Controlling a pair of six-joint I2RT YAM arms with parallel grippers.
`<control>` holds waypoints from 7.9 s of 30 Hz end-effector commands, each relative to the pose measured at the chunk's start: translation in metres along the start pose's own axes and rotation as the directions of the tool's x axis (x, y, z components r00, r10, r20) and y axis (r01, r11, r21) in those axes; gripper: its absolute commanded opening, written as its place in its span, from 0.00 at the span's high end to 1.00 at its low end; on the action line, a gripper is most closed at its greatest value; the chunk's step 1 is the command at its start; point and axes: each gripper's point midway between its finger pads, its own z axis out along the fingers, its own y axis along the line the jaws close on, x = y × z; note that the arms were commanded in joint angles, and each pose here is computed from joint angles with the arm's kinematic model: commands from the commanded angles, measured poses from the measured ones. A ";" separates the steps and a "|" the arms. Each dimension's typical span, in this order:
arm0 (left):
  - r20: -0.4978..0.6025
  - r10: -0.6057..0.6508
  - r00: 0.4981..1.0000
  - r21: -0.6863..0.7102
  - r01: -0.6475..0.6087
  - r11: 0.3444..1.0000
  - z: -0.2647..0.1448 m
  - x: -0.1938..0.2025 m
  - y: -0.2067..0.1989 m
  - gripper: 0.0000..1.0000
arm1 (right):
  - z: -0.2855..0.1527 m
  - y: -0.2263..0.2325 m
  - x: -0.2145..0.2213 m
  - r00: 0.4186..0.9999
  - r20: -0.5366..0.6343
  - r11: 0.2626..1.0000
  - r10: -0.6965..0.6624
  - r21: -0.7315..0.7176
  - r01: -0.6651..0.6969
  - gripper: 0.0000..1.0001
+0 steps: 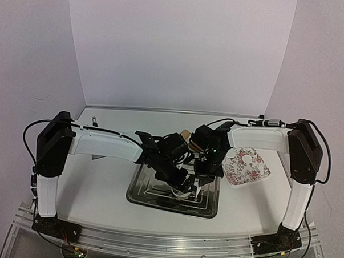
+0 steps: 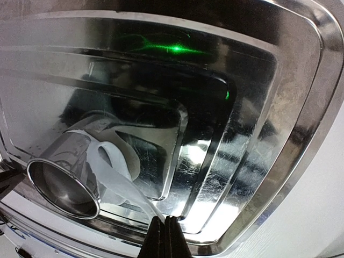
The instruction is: Roll out the dumpling wrappers from the dough
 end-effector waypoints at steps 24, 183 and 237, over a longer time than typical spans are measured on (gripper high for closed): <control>-0.023 0.007 1.000 -0.180 -0.011 0.984 0.027 0.000 0.018 0.18 | -0.019 0.000 0.004 0.999 0.034 0.999 0.002 -0.032 -0.001 1.00; 0.181 -0.394 0.901 0.267 0.341 0.901 -0.069 -0.101 0.017 0.06 | -0.071 0.027 -0.009 0.959 0.212 0.926 -0.190 -0.287 0.247 0.09; 0.128 -0.519 0.845 0.029 0.520 0.854 -0.059 -0.020 0.083 0.39 | -0.034 0.060 -0.114 0.922 0.287 0.952 -0.259 -0.082 0.293 0.51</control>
